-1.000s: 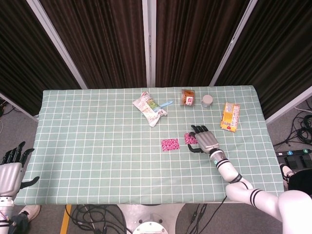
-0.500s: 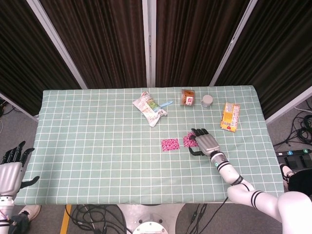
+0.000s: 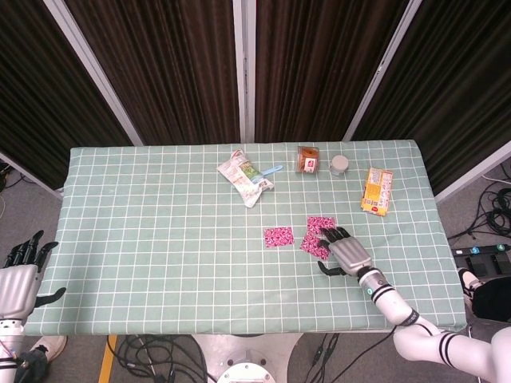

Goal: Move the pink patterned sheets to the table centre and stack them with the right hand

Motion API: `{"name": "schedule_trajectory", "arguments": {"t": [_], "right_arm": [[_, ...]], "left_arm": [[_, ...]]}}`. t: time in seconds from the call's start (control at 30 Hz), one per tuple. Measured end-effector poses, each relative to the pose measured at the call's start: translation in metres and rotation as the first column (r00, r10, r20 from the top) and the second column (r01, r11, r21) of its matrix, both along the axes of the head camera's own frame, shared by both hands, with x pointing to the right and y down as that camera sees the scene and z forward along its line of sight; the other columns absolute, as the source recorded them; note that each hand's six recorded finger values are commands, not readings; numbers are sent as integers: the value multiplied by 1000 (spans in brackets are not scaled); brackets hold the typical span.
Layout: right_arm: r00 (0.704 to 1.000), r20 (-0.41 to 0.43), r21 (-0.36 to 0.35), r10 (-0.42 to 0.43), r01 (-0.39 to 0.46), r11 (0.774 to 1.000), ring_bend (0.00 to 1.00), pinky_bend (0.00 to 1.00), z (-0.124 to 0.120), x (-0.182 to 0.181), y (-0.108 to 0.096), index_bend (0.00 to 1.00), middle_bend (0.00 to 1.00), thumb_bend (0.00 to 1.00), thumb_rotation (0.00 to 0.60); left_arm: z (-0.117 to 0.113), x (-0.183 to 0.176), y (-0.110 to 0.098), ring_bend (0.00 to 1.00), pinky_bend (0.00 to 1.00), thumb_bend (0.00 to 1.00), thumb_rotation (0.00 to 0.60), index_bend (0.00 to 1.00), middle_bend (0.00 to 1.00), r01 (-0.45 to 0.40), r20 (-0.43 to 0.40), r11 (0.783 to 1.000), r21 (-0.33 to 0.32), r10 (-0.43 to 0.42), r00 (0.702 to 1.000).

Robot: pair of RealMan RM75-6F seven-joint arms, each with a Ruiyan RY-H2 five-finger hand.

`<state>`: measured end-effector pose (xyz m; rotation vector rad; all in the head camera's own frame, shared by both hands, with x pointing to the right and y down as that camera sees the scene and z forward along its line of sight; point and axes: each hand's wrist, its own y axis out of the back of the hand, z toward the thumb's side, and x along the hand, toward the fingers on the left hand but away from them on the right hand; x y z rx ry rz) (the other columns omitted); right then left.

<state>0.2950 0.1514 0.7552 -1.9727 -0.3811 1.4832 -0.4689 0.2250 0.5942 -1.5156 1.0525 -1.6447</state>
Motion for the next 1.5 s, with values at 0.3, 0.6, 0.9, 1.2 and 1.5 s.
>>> {"name": "schedule_trajectory", "arguments": {"t": [0.3, 0.6, 0.9, 1.2, 1.5], "right_arm": [[995, -8, 66, 95, -94, 993, 0, 0, 3, 13, -35, 247, 27, 212, 351], [992, -51, 137, 113, -105, 985, 0, 0, 25, 4, -70, 297, 59, 147, 536], [990, -59, 120, 130, -122, 985, 0, 2, 49, -12, -79, 320, 66, 145, 541], [989, -56, 111, 138, -131, 985, 0, 2, 57, -17, -78, 337, 66, 148, 537], [988, -48, 126, 146, -139, 982, 0, 2, 54, -11, -74, 330, 66, 147, 535]], "left_arm": [[-2, -1, 2, 110, 126, 19, 600, 233, 124, 5, 2, 1000, -1, -5, 1000], [-4, -1, 2, 110, 126, 19, 600, 233, 124, 10, 8, 1000, -4, -10, 1000], [-4, -1, 3, 109, 126, 19, 600, 233, 124, 12, 5, 1000, -6, -12, 1000], [-3, -3, 5, 110, 126, 19, 600, 232, 124, 18, 6, 1000, -9, -18, 1000], [-3, -4, 5, 109, 126, 19, 600, 232, 124, 17, 4, 1000, -6, -17, 1000]]}}
